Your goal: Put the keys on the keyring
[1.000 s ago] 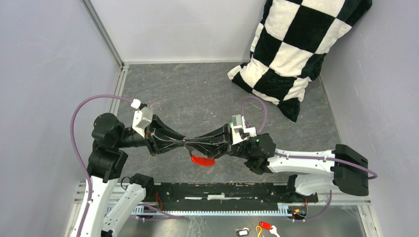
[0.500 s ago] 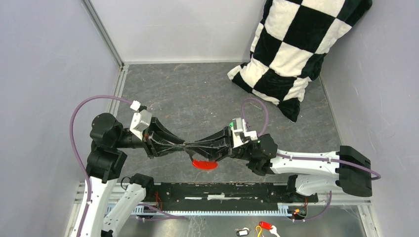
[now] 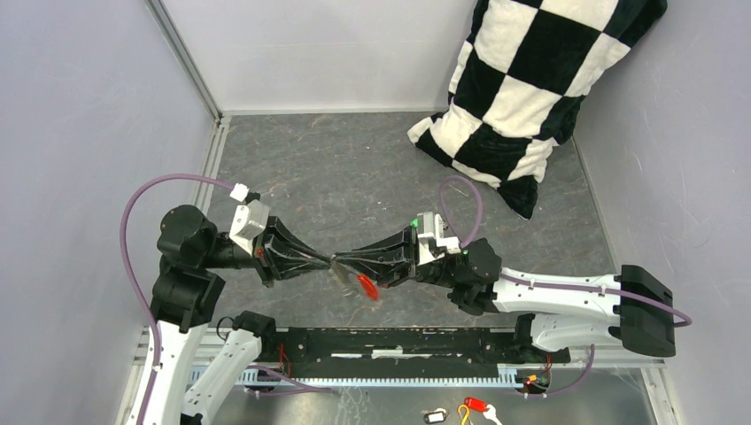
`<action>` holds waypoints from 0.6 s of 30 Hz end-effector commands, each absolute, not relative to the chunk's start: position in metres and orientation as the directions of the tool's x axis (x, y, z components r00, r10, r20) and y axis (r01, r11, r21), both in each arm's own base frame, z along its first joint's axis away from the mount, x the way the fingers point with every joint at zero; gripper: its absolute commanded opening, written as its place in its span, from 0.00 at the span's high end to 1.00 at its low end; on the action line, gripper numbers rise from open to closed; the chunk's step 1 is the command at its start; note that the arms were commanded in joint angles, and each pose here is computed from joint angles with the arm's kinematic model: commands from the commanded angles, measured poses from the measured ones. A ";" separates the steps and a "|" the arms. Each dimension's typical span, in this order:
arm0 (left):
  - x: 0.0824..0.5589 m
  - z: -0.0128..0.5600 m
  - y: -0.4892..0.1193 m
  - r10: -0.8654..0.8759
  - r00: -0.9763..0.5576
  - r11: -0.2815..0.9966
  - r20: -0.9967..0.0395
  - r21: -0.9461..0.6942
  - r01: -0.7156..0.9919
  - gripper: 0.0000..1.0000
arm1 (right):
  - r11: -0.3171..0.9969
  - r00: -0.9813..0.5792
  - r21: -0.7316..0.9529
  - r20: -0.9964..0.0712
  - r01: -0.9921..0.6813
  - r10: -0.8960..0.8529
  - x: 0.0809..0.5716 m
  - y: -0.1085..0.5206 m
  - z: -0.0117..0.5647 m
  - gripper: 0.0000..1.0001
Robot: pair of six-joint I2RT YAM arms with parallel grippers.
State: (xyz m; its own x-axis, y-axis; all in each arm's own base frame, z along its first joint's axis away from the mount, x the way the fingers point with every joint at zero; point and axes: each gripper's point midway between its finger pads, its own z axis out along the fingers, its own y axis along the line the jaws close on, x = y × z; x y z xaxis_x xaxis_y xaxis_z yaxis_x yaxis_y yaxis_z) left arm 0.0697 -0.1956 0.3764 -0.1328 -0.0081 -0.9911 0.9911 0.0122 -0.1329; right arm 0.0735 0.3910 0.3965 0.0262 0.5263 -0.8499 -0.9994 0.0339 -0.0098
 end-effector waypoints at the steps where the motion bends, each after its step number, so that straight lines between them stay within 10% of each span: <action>1: 0.060 0.384 -0.194 -0.010 -0.067 -0.020 -0.998 -0.067 0.998 0.85 | 0.054 0.041 -0.015 -0.864 -0.998 0.502 0.076 0.391 0.390 0.99; 18: 0.075 0.353 -0.190 0.048 -0.007 0.075 -0.999 -0.004 0.997 0.37 | -0.040 0.058 -0.091 -0.862 -0.995 0.503 0.054 0.386 0.402 0.99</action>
State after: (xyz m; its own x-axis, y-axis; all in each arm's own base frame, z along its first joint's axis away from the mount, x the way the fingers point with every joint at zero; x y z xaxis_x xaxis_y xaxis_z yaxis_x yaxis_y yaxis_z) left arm 0.0628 -0.1928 0.3635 -0.1086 0.0218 -0.9938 0.9941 0.0029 -0.1086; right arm 0.0741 0.3943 0.3824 0.0419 0.4702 -0.8815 -0.9989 0.0372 -0.0277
